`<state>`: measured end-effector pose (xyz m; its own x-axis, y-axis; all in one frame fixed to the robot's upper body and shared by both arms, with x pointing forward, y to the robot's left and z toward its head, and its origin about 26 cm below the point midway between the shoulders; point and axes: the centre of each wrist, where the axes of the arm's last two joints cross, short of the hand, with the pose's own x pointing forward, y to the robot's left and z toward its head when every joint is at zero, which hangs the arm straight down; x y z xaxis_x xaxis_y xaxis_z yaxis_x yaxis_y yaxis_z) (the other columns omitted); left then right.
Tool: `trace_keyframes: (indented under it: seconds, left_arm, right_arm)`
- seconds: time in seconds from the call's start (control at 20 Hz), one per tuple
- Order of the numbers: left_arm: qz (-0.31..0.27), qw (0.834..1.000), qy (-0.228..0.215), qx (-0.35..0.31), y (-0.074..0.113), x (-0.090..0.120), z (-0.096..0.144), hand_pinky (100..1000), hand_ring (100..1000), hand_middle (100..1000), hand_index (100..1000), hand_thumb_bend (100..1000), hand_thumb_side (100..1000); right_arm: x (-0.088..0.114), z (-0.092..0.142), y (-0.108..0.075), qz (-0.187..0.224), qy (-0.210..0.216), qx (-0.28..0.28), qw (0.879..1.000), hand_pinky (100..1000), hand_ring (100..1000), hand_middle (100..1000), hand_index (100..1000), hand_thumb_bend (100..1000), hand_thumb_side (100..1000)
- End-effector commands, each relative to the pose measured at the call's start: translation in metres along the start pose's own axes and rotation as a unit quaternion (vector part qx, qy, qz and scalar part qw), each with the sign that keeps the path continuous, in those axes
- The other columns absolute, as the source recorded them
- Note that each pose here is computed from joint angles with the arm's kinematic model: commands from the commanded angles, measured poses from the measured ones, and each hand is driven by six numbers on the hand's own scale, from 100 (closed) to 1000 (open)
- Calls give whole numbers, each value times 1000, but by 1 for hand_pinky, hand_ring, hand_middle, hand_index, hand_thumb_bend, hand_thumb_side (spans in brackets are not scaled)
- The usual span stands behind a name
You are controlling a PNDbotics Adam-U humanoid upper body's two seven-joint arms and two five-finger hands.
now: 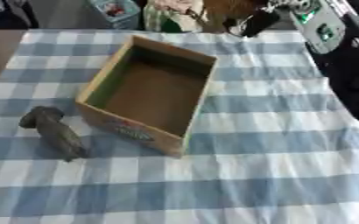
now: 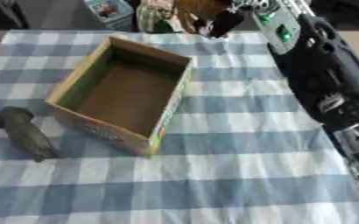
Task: Pick up objects on the table and place them in the box.
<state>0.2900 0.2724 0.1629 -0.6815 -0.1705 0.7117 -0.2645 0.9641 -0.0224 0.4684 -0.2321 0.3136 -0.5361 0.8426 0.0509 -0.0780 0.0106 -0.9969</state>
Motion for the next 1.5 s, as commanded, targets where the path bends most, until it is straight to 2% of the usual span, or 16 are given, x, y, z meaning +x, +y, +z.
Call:
trace_keyframes:
  seconds: [0.05, 0.25, 0.5, 0.9, 1.15, 1.5]
  left_arm:
    - [2, 1000, -15, -7, 0, 7, -5, 526, 547, 691, 799, 112, 1000]
    - [6, 1000, -17, -9, -1, 7, -6, 526, 548, 692, 799, 112, 1000]
    - [9, 1000, -18, -11, -2, 8, -7, 526, 547, 692, 798, 112, 1000]
    - [11, 1000, -18, -11, -3, 8, -7, 525, 546, 692, 797, 112, 1000]
    - [11, 1000, -16, -12, -4, 8, -7, 525, 546, 693, 797, 112, 1000]
    - [12, 1000, -14, -13, -4, 7, -6, 525, 545, 693, 797, 113, 1000]
  right_arm:
    - [22, -7, -16, 20, -31, -7, 999, 678, 658, 296, 489, 100, 203]
    - [44, -23, -7, 19, -61, 17, 998, 678, 656, 298, 489, 100, 201]
    - [59, -34, 5, 15, -80, 49, 996, 679, 656, 304, 496, 100, 198]
    - [68, -46, 25, 9, -88, 100, 991, 681, 668, 335, 525, 100, 200]
    - [72, -54, 38, 20, -83, 126, 988, 689, 702, 431, 619, 100, 213]
    - [69, -62, 55, 32, -74, 151, 985, 731, 756, 510, 722, 100, 236]
